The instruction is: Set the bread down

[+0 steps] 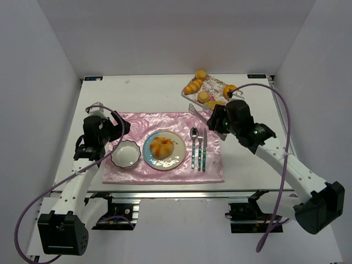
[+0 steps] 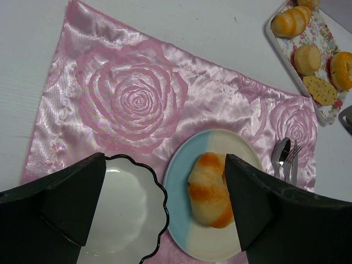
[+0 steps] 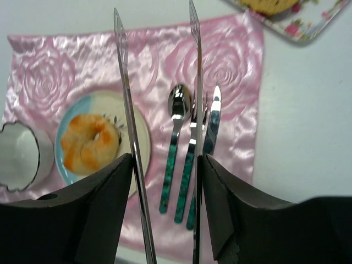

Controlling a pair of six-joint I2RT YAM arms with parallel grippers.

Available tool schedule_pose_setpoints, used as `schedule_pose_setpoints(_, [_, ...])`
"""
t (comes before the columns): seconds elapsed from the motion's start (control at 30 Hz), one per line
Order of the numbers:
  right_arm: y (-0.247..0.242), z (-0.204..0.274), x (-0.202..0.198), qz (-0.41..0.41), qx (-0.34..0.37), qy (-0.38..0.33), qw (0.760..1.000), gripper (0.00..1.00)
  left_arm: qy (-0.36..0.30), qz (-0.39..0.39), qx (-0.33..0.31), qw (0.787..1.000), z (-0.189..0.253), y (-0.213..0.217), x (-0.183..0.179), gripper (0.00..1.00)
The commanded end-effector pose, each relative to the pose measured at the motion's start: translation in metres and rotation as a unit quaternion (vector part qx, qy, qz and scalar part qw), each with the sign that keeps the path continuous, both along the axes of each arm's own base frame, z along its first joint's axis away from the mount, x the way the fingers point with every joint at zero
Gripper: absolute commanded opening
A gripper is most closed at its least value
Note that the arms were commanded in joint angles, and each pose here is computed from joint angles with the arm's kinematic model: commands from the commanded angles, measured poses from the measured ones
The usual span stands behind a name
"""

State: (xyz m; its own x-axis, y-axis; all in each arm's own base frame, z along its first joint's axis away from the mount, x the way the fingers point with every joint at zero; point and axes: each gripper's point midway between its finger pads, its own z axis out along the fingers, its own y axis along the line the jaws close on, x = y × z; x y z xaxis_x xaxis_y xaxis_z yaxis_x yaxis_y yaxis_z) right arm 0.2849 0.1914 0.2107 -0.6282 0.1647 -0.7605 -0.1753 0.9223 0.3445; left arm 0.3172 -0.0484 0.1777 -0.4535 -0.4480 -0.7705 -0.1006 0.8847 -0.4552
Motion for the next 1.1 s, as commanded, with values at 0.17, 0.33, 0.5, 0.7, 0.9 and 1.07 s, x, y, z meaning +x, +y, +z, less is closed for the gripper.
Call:
schedule_pose_setpoints(0.17, [-0.019, 0.033, 0.08, -0.007, -0.041, -0.056, 0.998, 0.54, -0.007, 0.004, 0.004, 1.0, 0.001, 0.002, 0.001, 0.98])
schedule_pose_setpoints(0.33, [-0.02, 0.048, 0.123, 0.017, -0.11, -0.125, 0.986, 0.54, -0.005, 0.006, 0.005, 1.0, 0.0, 0.003, 0.002, 0.98])
schedule_pose_setpoints(0.5, [-0.014, 0.027, 0.157, 0.044, -0.168, -0.105, 0.979, 0.54, 0.0, 0.013, 0.009, 1.0, -0.003, 0.005, 0.003, 0.98])
schedule_pose_setpoints(0.7, [-0.023, 0.013, 0.186, 0.008, -0.198, -0.085, 0.976, 0.55, 0.006, 0.015, 0.011, 1.0, -0.007, 0.006, 0.006, 0.98])
schedule_pose_setpoints(0.9, [-0.027, -0.008, 0.196, 0.005, -0.193, -0.051, 0.98, 0.55, 0.01, 0.016, 0.012, 1.0, -0.01, 0.007, 0.008, 0.98])
schedule_pose_setpoints(1.07, [-0.026, -0.032, 0.198, 0.016, -0.194, -0.023, 0.981, 0.56, 0.009, 0.017, 0.013, 1.0, -0.009, 0.007, 0.008, 0.98])
